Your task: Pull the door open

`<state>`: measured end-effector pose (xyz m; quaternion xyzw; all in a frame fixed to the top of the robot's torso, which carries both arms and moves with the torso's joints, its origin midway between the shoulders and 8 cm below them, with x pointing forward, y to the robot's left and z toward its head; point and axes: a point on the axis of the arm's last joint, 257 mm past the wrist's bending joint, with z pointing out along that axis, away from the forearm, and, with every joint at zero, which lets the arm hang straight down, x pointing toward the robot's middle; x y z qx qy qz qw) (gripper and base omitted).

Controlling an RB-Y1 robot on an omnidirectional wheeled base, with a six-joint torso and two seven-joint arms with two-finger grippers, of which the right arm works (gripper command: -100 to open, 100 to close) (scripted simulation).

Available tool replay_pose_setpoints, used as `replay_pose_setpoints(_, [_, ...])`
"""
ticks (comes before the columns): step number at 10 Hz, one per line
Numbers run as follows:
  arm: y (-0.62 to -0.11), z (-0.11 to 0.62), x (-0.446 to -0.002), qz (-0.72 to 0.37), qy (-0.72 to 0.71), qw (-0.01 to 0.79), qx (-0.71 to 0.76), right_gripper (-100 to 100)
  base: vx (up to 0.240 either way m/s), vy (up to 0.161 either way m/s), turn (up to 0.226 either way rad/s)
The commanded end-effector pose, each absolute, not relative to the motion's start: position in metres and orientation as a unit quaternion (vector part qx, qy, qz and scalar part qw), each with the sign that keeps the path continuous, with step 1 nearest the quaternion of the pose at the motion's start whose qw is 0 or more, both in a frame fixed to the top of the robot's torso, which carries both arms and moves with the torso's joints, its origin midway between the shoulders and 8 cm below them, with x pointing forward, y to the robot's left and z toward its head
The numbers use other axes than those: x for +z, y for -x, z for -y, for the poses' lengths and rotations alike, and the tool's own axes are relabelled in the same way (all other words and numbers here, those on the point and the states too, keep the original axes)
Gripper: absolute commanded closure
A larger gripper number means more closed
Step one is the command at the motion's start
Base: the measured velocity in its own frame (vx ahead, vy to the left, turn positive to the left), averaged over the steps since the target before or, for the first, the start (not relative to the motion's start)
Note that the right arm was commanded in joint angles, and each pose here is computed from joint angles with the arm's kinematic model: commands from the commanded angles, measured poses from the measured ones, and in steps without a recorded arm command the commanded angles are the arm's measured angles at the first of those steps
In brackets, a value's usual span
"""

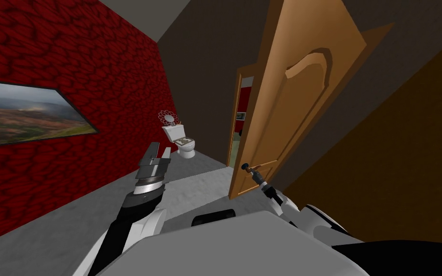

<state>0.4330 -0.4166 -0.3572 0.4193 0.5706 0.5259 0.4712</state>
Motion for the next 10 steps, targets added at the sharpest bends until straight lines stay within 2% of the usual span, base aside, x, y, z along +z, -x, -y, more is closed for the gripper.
replay_pose_setpoints(1, [-0.424,0.415,-0.357,-0.577,-0.410,0.465,0.532,100,-0.101,-0.045,0.055])
replay_pose_setpoints(8, [-0.406,0.411,-0.356,-0.588,-0.392,0.451,0.545,100,-0.085,-0.052,0.020])
replay_pose_setpoints(10, [-0.392,0.408,-0.355,-0.596,-0.380,0.439,0.554,100,-0.110,-0.108,0.056])
